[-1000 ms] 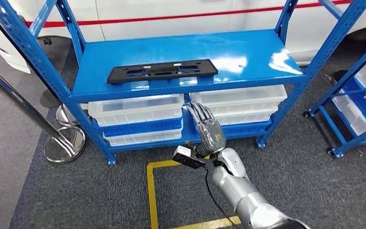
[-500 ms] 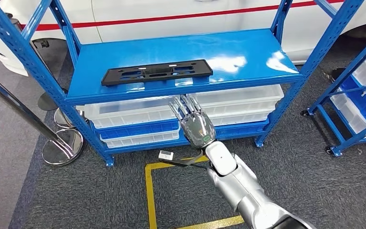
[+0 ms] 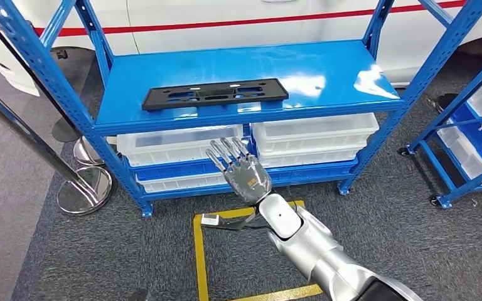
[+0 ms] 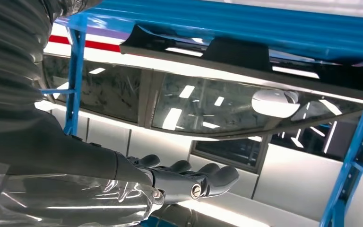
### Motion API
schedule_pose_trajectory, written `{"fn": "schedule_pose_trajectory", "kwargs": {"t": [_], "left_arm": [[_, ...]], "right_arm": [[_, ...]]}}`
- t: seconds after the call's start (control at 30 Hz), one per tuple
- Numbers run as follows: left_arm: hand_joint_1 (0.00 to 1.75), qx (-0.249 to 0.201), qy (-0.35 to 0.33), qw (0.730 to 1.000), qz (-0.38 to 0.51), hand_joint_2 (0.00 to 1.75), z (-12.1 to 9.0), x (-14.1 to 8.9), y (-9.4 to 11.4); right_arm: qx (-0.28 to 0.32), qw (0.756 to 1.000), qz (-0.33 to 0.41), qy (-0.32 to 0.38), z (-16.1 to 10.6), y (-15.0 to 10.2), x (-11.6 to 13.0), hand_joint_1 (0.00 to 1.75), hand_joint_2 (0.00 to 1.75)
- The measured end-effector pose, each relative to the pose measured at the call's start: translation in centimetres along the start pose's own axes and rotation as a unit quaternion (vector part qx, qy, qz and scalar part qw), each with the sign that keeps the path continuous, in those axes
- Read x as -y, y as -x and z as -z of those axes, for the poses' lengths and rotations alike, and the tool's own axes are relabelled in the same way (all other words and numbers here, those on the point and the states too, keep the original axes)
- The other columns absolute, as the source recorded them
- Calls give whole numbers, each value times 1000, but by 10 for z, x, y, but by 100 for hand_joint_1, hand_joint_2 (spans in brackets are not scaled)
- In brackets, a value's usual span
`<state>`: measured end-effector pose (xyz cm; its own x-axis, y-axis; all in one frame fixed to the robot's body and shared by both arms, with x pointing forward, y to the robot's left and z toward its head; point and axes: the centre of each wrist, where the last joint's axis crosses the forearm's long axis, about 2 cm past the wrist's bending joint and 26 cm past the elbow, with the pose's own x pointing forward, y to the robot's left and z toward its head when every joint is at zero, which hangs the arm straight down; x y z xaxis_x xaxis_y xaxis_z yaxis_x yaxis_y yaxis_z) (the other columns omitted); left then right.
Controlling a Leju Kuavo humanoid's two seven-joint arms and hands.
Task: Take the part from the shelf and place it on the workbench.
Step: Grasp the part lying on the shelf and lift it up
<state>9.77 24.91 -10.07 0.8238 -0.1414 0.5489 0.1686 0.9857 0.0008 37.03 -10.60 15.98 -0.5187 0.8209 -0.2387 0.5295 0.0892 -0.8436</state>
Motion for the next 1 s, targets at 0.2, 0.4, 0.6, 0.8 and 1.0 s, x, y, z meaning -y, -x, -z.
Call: {"fn": "schedule_pose_trajectory", "kwargs": {"t": [0.2, 0.4, 0.6, 0.8, 1.0], "left_arm": [[0, 4, 3, 1000, 7, 0, 1, 0, -3], [0, 4, 5, 1000, 9, 0, 1, 0, -2], [0, 8, 6, 1000, 15, 0, 2, -1, -5], [0, 10, 9, 1000, 20, 0, 2, -1, -5], [0, 10, 11, 1000, 23, 0, 2, -1, -6]], "right_arm": [[0, 1000, 0, -2, -1, -1, -1, 0, 175], [0, 1000, 3, -8, -5, -3, -3, 0, 175], [6, 1000, 5, -9, -5, -3, -4, 0, 175], [1, 1000, 8, -14, -8, -2, -6, 0, 175], [-4, 1000, 10, -19, -11, -1, -8, 0, 175]]}}
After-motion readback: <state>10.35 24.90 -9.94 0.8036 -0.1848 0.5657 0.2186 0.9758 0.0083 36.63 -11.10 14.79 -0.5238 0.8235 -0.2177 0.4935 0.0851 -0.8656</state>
